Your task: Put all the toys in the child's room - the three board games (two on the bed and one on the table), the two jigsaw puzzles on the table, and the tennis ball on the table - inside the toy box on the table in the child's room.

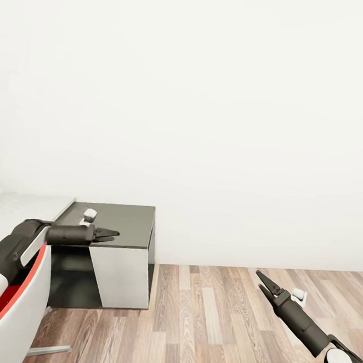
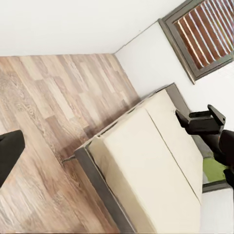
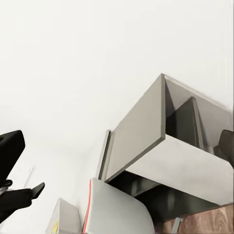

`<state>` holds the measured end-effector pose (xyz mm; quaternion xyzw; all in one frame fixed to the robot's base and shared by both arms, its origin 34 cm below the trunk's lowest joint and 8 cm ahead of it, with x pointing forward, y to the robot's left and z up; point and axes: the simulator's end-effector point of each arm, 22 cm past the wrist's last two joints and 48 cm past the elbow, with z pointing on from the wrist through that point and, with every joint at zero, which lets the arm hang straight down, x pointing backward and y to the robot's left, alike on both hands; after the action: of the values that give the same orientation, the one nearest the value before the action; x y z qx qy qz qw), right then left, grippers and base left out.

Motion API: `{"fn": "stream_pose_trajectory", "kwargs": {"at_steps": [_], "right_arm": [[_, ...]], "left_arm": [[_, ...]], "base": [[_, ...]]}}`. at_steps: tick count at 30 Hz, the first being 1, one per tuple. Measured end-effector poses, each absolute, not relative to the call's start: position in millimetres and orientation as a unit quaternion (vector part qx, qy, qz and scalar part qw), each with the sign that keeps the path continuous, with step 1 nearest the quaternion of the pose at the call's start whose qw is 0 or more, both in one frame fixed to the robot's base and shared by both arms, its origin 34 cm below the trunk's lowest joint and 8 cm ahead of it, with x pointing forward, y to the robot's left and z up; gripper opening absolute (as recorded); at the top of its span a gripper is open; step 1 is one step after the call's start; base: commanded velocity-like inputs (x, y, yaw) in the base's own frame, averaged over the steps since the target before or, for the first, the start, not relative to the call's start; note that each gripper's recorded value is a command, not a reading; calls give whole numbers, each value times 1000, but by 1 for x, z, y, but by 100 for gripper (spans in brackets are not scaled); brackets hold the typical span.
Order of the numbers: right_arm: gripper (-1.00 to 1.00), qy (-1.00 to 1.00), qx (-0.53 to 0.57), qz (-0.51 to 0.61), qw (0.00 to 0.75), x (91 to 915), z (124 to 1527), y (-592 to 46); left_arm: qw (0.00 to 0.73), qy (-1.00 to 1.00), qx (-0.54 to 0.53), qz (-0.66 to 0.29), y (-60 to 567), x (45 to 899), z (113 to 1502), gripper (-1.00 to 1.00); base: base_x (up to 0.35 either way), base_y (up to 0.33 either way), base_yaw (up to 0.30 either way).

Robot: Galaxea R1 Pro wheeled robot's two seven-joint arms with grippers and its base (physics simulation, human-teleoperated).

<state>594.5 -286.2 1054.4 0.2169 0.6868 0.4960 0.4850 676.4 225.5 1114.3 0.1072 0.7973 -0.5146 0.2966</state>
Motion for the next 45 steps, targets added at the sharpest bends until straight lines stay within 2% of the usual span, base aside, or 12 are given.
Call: {"fn": "stream_pose_trajectory", "kwargs": {"at_steps": [10,14,25,29,37,43,45], "right_arm": [[100,736,253,427,460,604,1012,-308],[100,763,266,386,444,609,993,-315],[100,858,229,314,337,576,900,-265],[100,916,212,237,246,510,788,-246],[100,963,153,157,157,377,670,-189],[100,980,148,84,99,264,626,-192],[100,982,148,65,96,249,623,-200]], "left_arm": [[294,873,54,-385,224,709,1047,100],[268,900,35,-342,220,708,1006,100],[185,956,-12,-227,267,656,871,100],[162,976,-8,-143,306,598,792,100],[136,991,-4,-2,350,478,697,100],[114,992,21,41,366,397,663,100],[109,993,31,45,368,374,656,100]], "base": [[0,0,0],[0,0,0],[0,0,0],[0,0,0],[0,0,0],[0,0,0],[0,0,0]]}}
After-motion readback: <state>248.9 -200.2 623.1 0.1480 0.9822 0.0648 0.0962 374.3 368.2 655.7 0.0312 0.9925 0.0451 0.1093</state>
